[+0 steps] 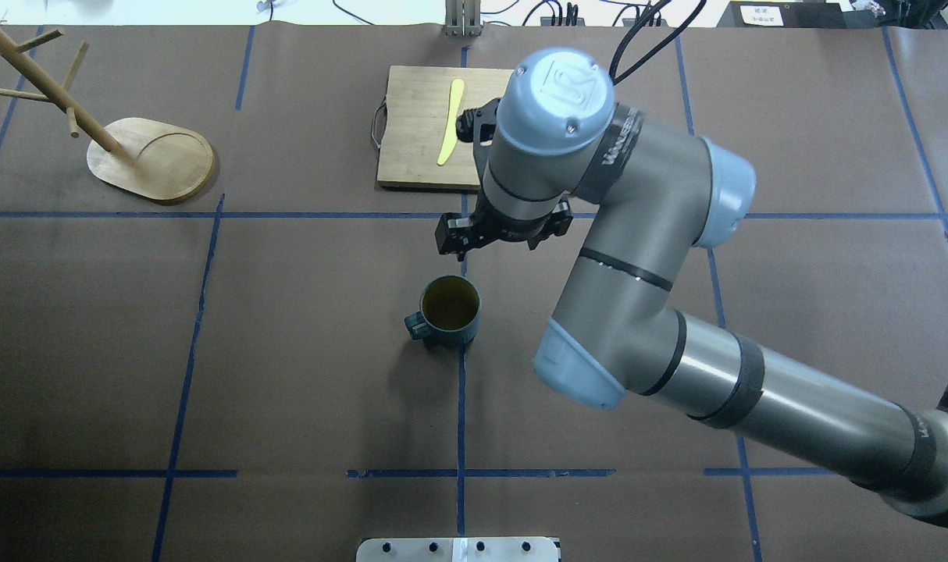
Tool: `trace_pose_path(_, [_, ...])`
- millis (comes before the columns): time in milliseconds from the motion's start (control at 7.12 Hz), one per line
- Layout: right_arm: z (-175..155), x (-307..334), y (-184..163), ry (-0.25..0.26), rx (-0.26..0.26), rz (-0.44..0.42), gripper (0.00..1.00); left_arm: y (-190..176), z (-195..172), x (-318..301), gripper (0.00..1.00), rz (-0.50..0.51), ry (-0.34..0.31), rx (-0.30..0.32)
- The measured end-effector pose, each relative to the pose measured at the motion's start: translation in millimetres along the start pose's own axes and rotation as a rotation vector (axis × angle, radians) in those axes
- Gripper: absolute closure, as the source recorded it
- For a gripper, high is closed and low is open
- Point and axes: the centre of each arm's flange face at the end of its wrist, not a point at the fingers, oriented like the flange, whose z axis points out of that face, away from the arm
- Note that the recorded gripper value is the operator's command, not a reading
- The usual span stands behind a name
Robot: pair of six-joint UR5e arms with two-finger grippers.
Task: Hang cup on storage rack
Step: 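Open the right gripper and withdraw it away from the mug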
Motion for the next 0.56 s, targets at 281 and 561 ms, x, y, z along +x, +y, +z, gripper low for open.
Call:
trace_pose_path(281, [-27, 111, -46, 0.031, -0.017, -0.032, 0.00, -1, 0, 1, 0.00, 0.004, -0.006, 0.001])
trace_pose_path(561, [-28, 236, -72, 0.094, -0.050, -0.116, 0.00, -5, -2, 4, 0.00, 0.009, -0.005, 0.010])
